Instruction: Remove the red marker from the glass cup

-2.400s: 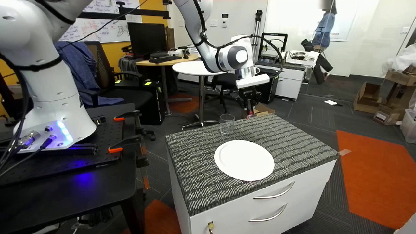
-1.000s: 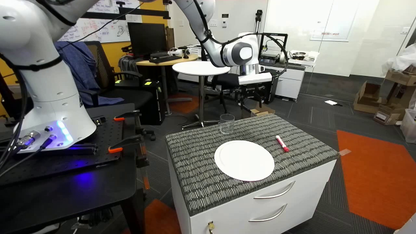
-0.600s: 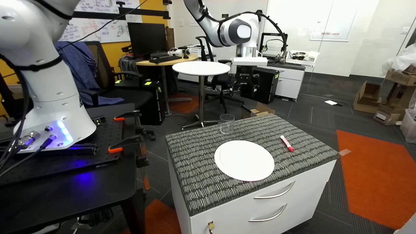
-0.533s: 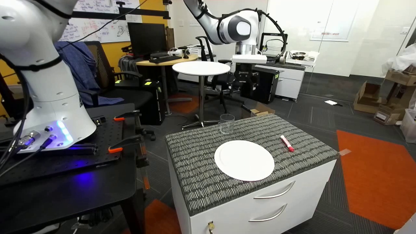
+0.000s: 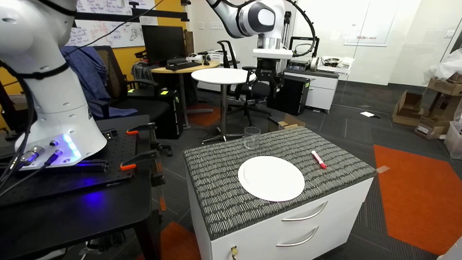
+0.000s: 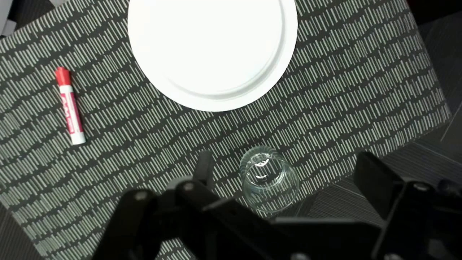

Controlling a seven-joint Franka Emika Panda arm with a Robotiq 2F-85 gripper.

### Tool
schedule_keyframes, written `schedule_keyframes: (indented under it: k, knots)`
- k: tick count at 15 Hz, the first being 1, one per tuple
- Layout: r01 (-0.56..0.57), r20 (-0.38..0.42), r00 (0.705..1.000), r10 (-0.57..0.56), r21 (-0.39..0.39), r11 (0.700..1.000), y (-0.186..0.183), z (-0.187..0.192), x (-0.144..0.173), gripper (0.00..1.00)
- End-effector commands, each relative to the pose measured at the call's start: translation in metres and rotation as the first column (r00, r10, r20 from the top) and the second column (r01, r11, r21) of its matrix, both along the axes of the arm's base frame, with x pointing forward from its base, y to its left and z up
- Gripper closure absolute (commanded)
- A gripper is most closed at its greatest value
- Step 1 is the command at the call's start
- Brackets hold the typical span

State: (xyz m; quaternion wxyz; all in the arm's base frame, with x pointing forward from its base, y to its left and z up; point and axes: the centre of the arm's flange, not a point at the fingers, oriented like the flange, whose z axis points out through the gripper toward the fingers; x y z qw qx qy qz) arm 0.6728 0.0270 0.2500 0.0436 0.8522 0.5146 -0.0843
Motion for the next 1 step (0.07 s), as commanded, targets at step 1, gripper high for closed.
schedule_keyframes:
  k: [1]
  knots:
    - [0.0,-0.004,1.0,0.0,0.0,1.0,-0.0001,-0.0026,-0.0003,0.0]
